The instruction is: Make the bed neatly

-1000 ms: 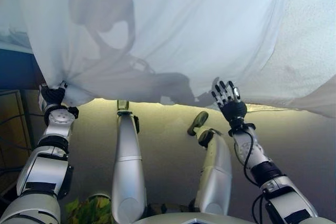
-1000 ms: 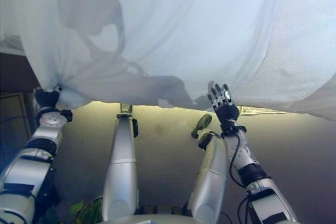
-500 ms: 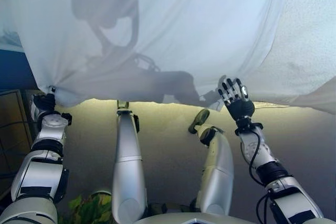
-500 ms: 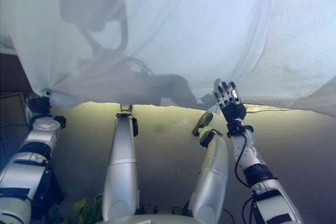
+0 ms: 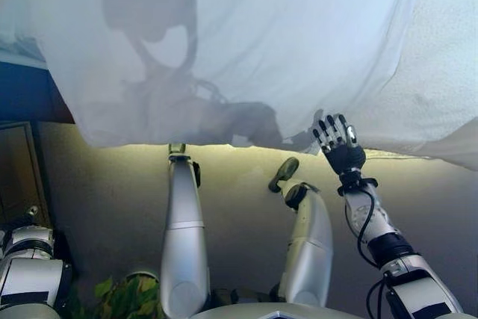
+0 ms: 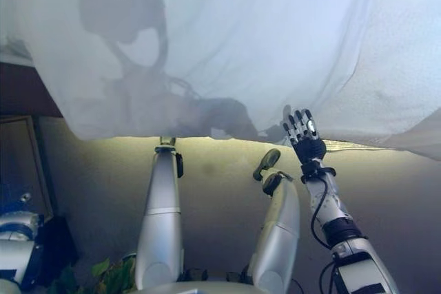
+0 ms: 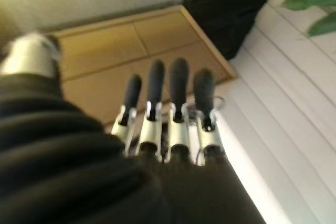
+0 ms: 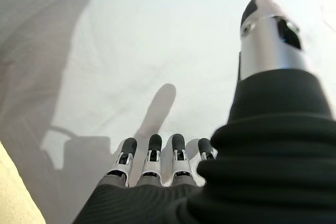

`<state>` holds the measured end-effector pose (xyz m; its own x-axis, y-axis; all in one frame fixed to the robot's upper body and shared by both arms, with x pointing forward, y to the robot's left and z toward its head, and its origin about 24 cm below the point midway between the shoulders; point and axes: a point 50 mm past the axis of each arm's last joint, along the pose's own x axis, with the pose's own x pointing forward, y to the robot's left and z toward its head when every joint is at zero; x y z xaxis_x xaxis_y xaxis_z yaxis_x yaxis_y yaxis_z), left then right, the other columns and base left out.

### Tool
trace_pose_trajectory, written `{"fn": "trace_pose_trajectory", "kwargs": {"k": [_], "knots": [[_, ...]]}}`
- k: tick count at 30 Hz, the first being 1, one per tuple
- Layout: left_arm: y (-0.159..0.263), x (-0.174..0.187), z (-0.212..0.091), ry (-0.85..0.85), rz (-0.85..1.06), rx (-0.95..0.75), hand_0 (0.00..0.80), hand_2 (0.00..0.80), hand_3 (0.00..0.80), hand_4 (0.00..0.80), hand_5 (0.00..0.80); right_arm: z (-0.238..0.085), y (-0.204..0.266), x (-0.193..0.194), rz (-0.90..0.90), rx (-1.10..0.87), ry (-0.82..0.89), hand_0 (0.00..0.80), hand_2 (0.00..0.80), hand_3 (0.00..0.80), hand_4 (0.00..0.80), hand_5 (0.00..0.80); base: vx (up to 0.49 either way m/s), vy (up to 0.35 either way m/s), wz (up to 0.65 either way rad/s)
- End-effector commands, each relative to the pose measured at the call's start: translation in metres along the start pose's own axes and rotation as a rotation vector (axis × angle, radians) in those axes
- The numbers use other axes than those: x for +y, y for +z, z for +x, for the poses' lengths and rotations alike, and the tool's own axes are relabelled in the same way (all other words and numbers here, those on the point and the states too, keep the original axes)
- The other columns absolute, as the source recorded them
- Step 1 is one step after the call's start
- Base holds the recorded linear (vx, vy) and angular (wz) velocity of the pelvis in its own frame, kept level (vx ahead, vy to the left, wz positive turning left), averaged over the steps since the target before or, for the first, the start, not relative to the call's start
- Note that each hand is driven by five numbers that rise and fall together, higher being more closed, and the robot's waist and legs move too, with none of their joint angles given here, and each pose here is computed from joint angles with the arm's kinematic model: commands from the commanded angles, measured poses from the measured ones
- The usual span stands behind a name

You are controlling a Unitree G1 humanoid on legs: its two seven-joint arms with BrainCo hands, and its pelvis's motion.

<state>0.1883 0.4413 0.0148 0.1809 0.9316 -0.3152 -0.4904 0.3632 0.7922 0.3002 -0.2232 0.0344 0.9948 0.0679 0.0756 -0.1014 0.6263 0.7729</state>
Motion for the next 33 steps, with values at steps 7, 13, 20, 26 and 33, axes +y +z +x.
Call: {"fn": "trace_pose_trajectory", "kwargs": {"k": [7,13,20,26,33], "knots": [[0.001,0.020,0.006,0.098,-0.296,-0.118,0.000,0.000,0.000,0.000,0.000,-0.024,-0.009,-0.016,0.095,-0.028,-0.030,0.000,0.000,0.000,0.000,0.000,0.061,-0.084,0.03],[0.014,0.005,-0.004,-0.053,-0.623,-0.251,0.000,0.000,0.000,0.000,0.000,-0.033,-0.025,-0.019,0.120,-0.039,-0.098,0.000,0.000,0.000,0.000,0.000,0.105,-0.136,0.01],[0.024,-0.017,-0.032,-0.209,-0.846,-0.454,0.000,0.000,0.000,0.000,0.000,-0.046,-0.039,-0.025,0.144,-0.065,-0.197,0.000,0.000,0.000,0.000,0.000,0.115,-0.178,0.12],[0.035,-0.027,-0.050,-0.322,-0.988,-0.532,0.000,0.000,0.000,0.000,0.000,-0.055,-0.049,-0.030,0.114,-0.062,-0.253,0.000,0.000,0.000,0.000,0.000,0.082,-0.157,0.12],[0.030,-0.048,-0.077,-0.473,-0.989,-0.608,0.000,0.000,0.000,0.000,0.000,-0.076,-0.065,-0.039,0.060,-0.005,-0.296,0.000,0.000,0.000,0.000,0.000,0.057,-0.110,0.16]]}}
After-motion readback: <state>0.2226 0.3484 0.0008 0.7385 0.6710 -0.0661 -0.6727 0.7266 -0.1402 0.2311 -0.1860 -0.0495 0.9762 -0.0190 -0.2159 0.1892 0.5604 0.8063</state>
